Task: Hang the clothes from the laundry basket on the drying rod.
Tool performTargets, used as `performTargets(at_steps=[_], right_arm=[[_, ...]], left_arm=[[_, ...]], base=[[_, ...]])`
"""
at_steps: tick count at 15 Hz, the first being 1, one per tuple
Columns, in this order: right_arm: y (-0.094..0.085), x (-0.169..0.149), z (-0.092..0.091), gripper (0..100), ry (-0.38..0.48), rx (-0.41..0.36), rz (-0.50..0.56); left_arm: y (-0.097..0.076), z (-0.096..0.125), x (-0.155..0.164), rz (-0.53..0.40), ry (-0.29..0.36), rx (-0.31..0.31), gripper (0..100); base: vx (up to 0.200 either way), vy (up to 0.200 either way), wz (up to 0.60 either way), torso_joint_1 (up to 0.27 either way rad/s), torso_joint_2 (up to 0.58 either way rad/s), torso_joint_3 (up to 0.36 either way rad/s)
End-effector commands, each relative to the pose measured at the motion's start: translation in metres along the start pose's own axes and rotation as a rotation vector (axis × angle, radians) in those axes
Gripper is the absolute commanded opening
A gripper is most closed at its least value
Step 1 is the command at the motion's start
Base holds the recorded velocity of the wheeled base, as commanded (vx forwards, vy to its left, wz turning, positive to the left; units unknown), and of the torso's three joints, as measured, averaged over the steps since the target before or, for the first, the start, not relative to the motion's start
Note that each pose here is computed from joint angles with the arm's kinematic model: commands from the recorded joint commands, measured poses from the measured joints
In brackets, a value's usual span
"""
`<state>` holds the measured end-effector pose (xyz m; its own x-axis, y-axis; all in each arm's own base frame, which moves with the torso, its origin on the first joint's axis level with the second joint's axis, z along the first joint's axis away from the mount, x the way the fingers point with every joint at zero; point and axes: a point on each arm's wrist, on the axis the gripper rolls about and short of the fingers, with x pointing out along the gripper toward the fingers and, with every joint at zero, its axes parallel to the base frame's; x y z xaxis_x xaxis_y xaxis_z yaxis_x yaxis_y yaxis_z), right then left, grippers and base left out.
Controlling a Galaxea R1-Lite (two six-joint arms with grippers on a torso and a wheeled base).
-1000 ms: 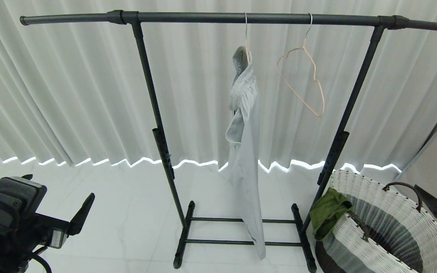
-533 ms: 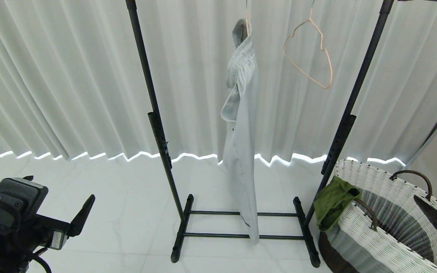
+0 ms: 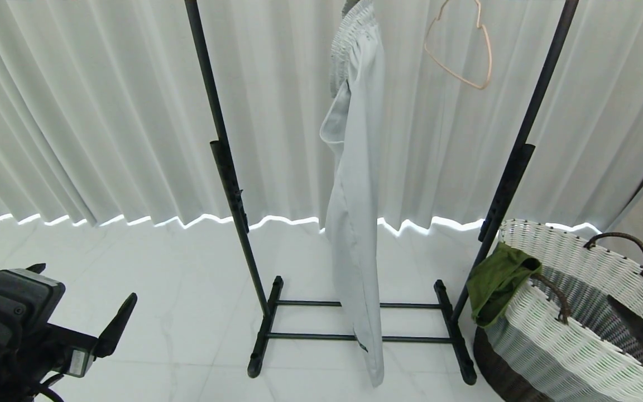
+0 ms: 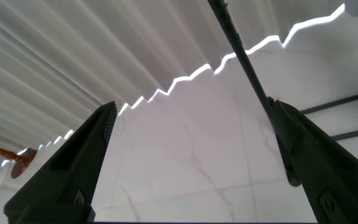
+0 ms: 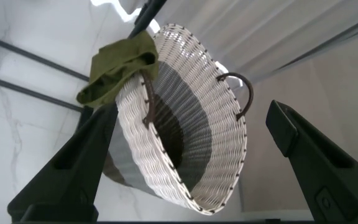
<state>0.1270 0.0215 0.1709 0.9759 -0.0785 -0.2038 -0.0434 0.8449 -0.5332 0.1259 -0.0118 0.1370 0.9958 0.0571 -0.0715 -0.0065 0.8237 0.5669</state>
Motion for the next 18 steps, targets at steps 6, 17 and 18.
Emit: performTargets(at_steps=[6,17,18], right_arm=[[-0.001,-0.002,0.0,100,-0.009,-0.004,-0.005],[-0.001,0.0,0.005,100,-0.049,-0.005,0.055],[0.0,0.001,0.005,100,-0.05,-0.007,0.074]], left_arm=[[0.0,-0.009,-0.05,-0.062,-0.001,0.011,100],[0.008,0.007,-0.043,-0.082,-0.029,0.004,100],[0.009,0.009,-0.039,-0.087,-0.021,0.003,100]], base=[[0.0,-0.167,0.0,-0.003,0.02,0.026],[0.0,-0.073,0.0,-0.001,0.0,0.002],[0.0,0.0,0.0,0.0,0.0,0.0]])
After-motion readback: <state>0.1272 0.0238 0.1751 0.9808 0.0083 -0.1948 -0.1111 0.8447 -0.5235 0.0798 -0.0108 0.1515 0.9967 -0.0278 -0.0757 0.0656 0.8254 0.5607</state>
